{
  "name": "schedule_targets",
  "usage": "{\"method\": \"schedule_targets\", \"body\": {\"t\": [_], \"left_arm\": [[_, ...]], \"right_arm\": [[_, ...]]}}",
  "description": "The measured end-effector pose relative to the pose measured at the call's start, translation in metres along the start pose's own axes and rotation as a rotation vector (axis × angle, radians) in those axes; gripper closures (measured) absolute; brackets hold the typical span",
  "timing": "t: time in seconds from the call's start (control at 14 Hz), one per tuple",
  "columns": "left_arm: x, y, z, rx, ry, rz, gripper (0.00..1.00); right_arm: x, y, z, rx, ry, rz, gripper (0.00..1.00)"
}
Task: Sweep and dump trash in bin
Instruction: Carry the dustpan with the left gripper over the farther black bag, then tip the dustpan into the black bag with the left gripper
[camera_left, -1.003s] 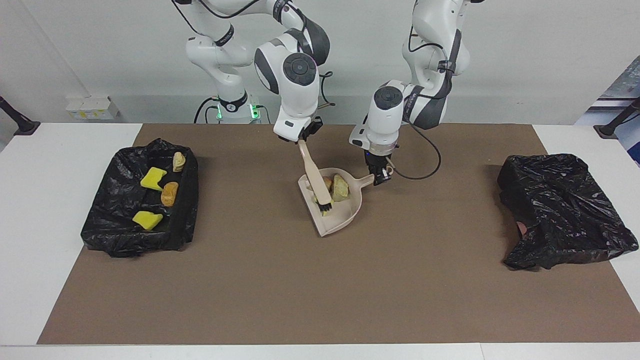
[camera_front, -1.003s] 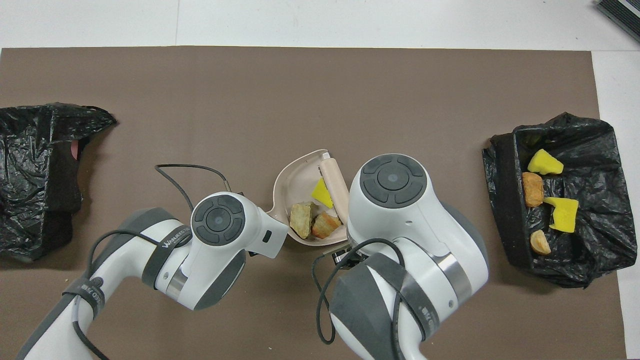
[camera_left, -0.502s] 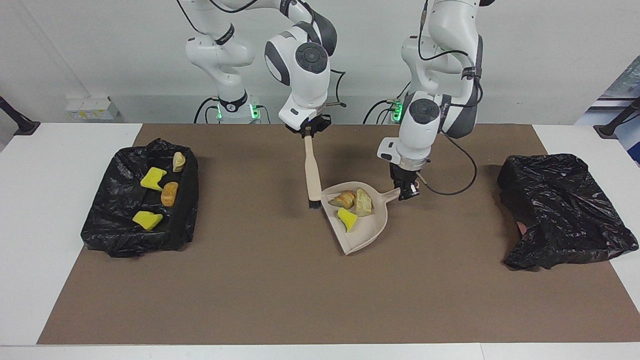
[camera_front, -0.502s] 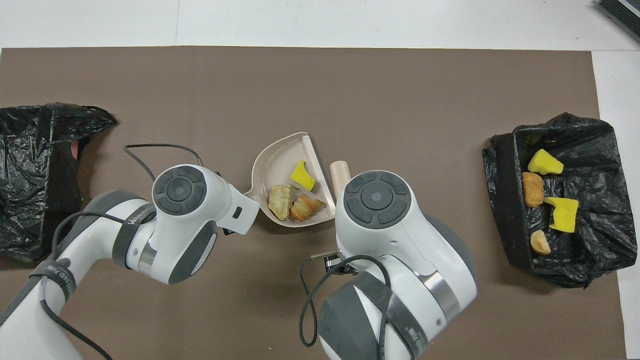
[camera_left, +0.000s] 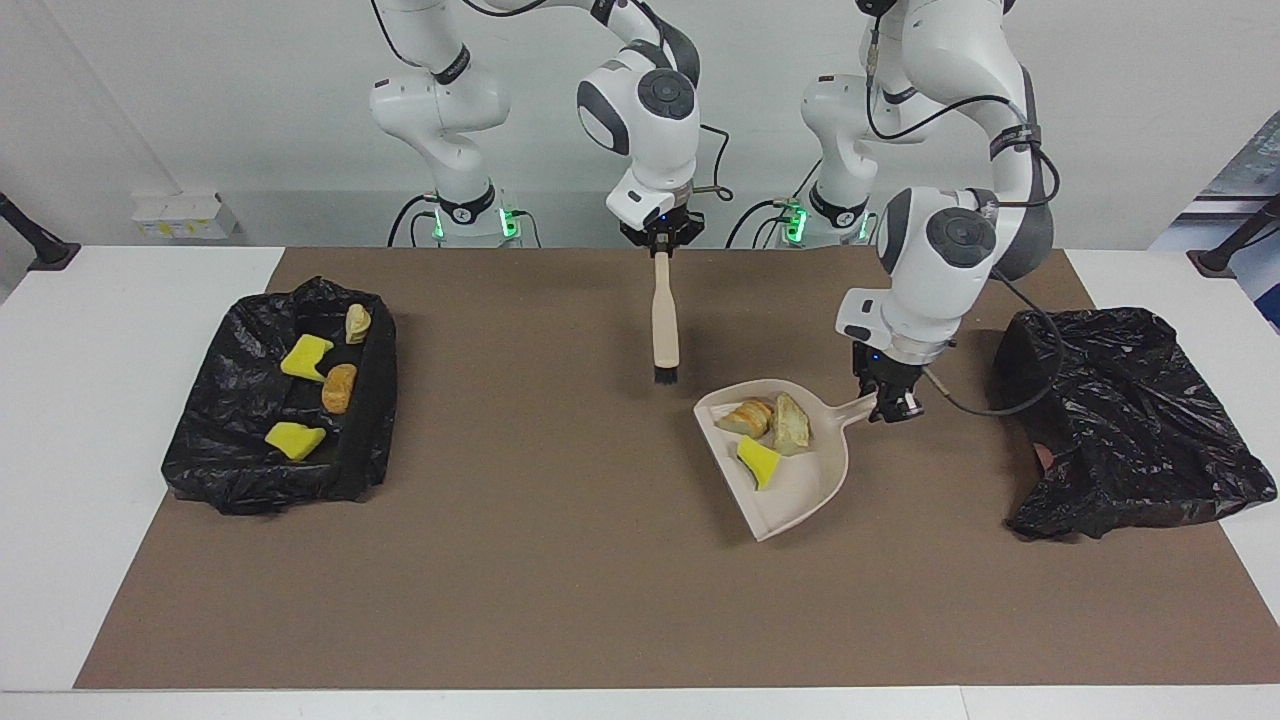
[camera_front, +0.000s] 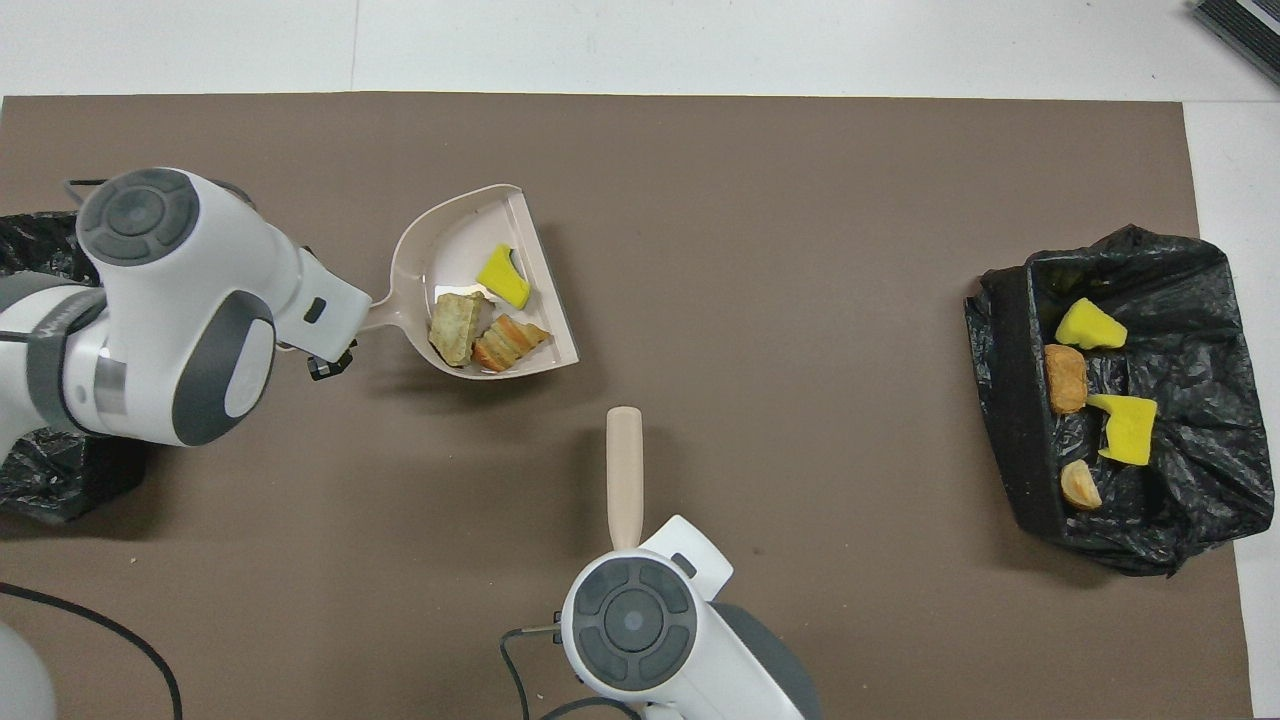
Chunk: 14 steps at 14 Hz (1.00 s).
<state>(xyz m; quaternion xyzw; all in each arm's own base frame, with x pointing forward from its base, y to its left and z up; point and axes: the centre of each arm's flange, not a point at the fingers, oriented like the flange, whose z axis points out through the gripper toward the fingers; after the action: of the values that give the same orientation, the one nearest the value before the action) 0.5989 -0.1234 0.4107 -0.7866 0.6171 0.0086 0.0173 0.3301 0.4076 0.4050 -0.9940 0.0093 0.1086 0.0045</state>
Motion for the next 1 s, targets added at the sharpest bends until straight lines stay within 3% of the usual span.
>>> {"method": "schedule_targets", "body": {"t": [0.29,0.65,0.79,1.0], "left_arm": [[-0.068,-0.035,-0.023,-0.014,0.032,0.053,0.68],[-0.160,-0.061,-0.054,-0.050,0.039,0.128,0.68],[-0.213,-0.066,-0.052,-0.064,0.043,0.158,0.68],[-0.318,-0.065,-0.049,-0.070,0.056,0.196,0.68]], "right_arm": [[-0.033,-0.029,0.040,-0.005,-0.014,-0.011,0.74],[-0.034,-0.025,0.067,-0.024,-0.044,-0.037,0.74],[-0.034,-0.025,0.067,-0.023,-0.043,-0.037,0.74],[-0.033,-0.026,0.066,-0.011,-0.033,-0.037,0.48]]}}
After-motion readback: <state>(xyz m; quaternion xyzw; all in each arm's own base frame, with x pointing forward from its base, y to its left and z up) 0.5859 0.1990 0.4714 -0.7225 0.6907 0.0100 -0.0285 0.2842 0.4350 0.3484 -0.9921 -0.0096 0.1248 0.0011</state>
